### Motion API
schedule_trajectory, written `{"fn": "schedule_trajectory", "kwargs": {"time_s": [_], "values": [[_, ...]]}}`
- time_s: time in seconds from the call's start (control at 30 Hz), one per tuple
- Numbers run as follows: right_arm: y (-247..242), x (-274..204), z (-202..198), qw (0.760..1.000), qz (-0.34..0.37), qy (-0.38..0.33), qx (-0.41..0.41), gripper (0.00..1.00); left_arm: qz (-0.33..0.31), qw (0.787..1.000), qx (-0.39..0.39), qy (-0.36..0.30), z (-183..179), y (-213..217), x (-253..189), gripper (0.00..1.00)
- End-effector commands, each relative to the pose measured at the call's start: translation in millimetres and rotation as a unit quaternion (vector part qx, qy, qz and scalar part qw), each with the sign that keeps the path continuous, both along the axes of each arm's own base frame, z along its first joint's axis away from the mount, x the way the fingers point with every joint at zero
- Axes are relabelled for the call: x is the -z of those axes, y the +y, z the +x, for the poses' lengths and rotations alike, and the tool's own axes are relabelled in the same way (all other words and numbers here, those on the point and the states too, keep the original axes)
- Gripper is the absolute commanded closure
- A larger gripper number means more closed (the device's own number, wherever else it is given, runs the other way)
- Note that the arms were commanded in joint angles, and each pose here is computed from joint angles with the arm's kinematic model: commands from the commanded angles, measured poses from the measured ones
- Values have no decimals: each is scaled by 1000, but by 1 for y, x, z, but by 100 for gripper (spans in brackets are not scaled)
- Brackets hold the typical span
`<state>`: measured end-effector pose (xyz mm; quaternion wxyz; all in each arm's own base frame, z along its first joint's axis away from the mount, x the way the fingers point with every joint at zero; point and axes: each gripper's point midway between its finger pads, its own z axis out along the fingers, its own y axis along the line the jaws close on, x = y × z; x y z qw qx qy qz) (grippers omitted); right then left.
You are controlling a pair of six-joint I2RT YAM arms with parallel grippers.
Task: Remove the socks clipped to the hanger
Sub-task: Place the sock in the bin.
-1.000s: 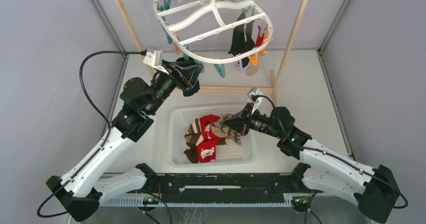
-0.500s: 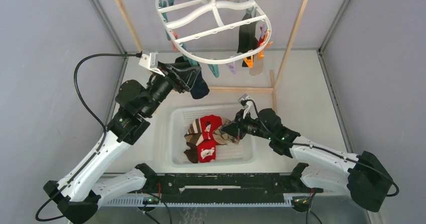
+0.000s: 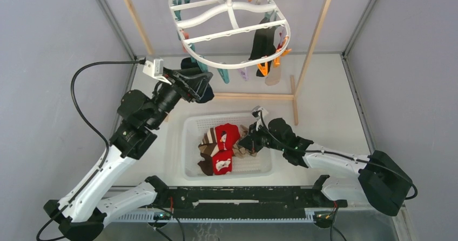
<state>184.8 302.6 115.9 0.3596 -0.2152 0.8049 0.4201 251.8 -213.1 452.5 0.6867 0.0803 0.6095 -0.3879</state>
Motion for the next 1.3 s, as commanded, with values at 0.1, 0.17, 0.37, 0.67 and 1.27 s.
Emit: {"fn": "schedule_trajectory", "kwargs": {"time_s": [0.1, 0.17, 0.37, 0.67, 1.27], "values": [[1, 7, 5, 1000, -16, -7, 7, 81, -12, 1000, 6, -2, -9, 6, 0, 36], [0, 7, 4, 1000, -18, -6, 8, 72, -13, 1000, 6, -2, -10, 7, 0, 36], [-3, -6, 5, 999, -20, -21, 16, 54, -15, 1000, 6, -1, -15, 10, 3, 36], [-13, -30, 0, 999, -14, -43, 28, 20, -13, 1000, 5, 5, -18, 13, 11, 36], [-40, -66, -9, 995, 2, -76, 63, 18, -13, 1000, -6, 10, -22, 21, 22, 36]]}}
